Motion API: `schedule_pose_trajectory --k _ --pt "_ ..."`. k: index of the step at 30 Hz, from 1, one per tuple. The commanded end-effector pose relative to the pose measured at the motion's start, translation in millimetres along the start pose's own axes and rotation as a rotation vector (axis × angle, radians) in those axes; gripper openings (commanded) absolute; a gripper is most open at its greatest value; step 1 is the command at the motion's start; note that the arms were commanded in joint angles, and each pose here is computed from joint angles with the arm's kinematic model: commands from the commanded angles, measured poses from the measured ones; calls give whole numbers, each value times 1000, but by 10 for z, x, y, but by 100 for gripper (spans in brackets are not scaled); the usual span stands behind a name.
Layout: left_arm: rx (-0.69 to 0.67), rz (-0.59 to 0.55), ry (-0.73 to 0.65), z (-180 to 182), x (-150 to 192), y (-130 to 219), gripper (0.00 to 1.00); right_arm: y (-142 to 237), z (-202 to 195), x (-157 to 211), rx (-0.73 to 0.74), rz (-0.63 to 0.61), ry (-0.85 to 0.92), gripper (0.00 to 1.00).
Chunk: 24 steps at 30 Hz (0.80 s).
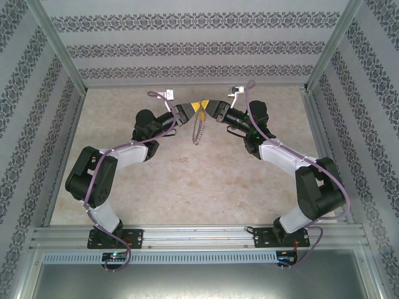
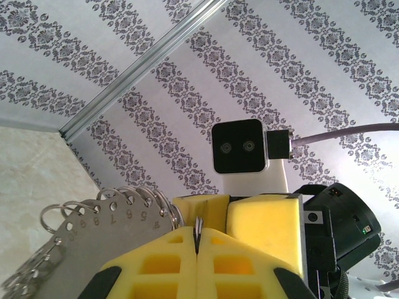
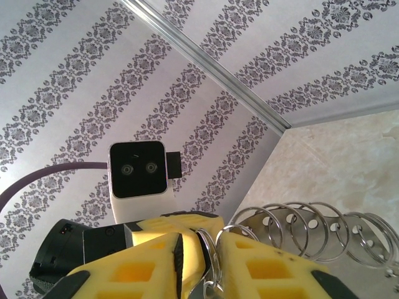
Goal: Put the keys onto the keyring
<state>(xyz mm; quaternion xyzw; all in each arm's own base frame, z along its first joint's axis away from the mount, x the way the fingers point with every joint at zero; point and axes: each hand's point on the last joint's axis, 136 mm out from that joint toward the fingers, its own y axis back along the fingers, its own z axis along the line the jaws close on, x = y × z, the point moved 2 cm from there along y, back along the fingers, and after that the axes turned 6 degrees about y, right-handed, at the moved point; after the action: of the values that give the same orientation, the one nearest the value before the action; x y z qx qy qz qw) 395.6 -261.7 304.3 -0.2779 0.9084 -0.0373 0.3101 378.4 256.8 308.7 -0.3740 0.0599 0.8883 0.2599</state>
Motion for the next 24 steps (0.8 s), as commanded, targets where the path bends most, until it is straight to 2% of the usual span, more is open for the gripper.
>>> schedule_pose_trajectory --k 1,5,10,14,22,24 --pt "77 -11 -44 -175 -11 -40 0 -35 143 34 -64 12 25 22" --pt "78 -8 -42 -168 0 -52 0 -51 161 44 -71 20 26 22" --pt "79 -6 -42 -165 5 -54 0 -79 164 58 -73 29 25 28" --pt "80 -7 -44 -173 2 -53 0 -77 151 69 -70 30 23 22" --pt "75 -4 -46 -153 10 -55 0 -35 128 84 -55 34 31 0" --pt "69 -2 -48 -133 20 -54 0 -25 117 85 -50 37 35 0"
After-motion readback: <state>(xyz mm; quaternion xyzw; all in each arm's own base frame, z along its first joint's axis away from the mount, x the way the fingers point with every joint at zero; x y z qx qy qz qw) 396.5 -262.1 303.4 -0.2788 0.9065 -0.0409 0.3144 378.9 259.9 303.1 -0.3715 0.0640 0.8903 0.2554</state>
